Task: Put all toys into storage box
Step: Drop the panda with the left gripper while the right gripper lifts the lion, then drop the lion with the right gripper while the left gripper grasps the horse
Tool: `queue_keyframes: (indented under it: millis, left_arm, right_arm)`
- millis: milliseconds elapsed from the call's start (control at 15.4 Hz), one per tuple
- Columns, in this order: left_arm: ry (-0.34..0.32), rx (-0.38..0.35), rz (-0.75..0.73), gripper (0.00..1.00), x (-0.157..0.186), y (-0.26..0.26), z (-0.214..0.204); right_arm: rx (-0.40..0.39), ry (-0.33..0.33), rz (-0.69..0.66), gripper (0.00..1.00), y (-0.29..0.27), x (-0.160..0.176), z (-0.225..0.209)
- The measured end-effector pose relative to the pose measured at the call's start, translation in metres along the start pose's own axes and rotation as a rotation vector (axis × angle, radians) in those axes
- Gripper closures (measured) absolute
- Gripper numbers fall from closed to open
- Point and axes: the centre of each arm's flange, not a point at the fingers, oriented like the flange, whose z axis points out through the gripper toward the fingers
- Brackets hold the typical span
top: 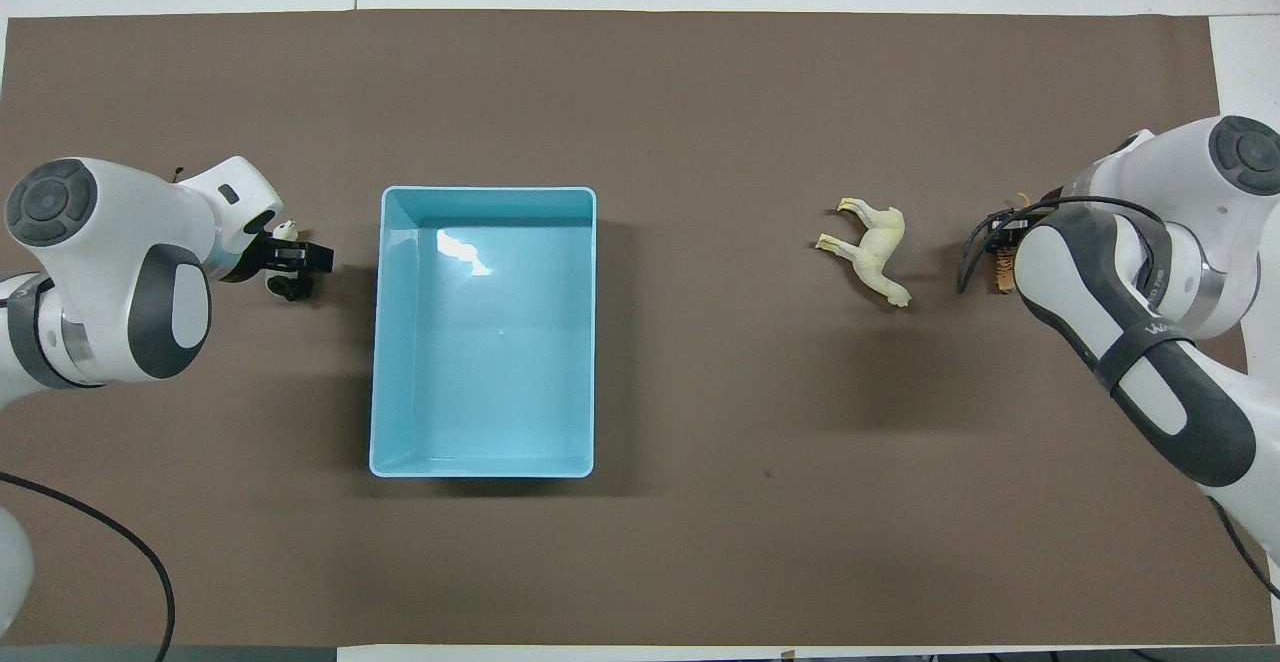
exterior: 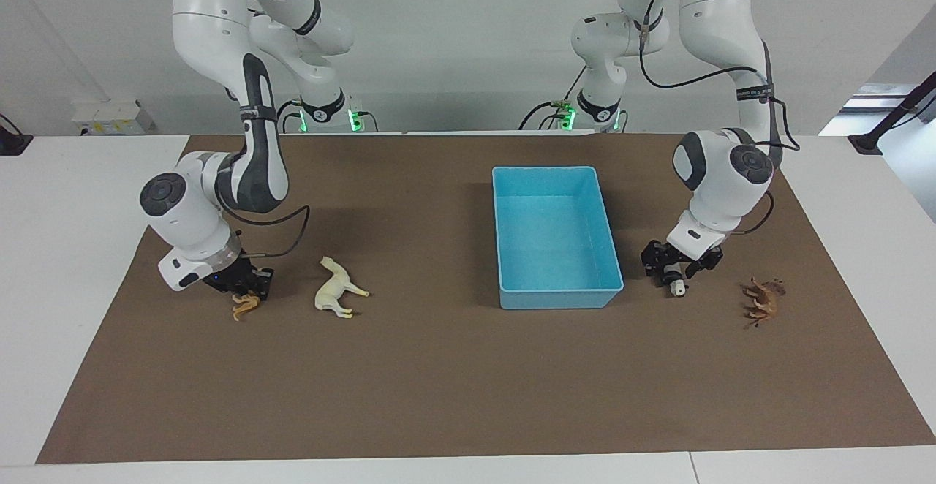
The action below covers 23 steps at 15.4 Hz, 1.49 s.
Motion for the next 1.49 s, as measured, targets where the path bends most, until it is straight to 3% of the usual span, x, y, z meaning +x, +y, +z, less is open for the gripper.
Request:
queue_keyframes:
  millis: [195,455,650,845,1040,1170,1365,1495]
  left_arm:
    - [0.006,0.001,0.000,0.47,0.000,0.000,0.001]
    - [0.005,0.001,-0.009,0.48,0.002,-0.001,-0.003]
    - [-0.070,-0.010,-0.054,0.48,0.023,0.006,-0.050]
    - [-0.075,-0.006,-0.183,0.48,0.047,0.083,-0.134]
    - [-0.050,-0.008,-0.288,0.48,0.036,0.195,-0.162]
    - [-0.068,0.002,-0.299,0.32,0.022,0.244,-0.158]
    - [-0.097,0.024,-0.288,0.02,0.017,0.241,-0.152]
    - [-0.089,0.039,-0.252,0.00,0.024,0.212,-0.155]
  right_arm:
    - [0.003,-0.022,-0.005,0.67,-0.003,0.000,-0.002]
    - [0.010,-0.046,-0.040,0.67,-0.022,0.009,-0.063]
    - [-0.008,-0.050,-0.062,0.67,-0.024,0.005,-0.134]
    - [-0.033,-0.072,-0.076,0.67,-0.025,-0.005,-0.199]
    - [-0.067,-0.072,-0.084,0.67,-0.024,-0.016,-0.243]
    - [-0.069,-0.066,-0.084,0.67,-0.024,-0.021,-0.256]
    - [-0.069,-0.067,-0.093,0.67,-0.029,-0.022,-0.257]
    - [-0.070,-0.066,-0.083,0.67,-0.043,-0.022,-0.256]
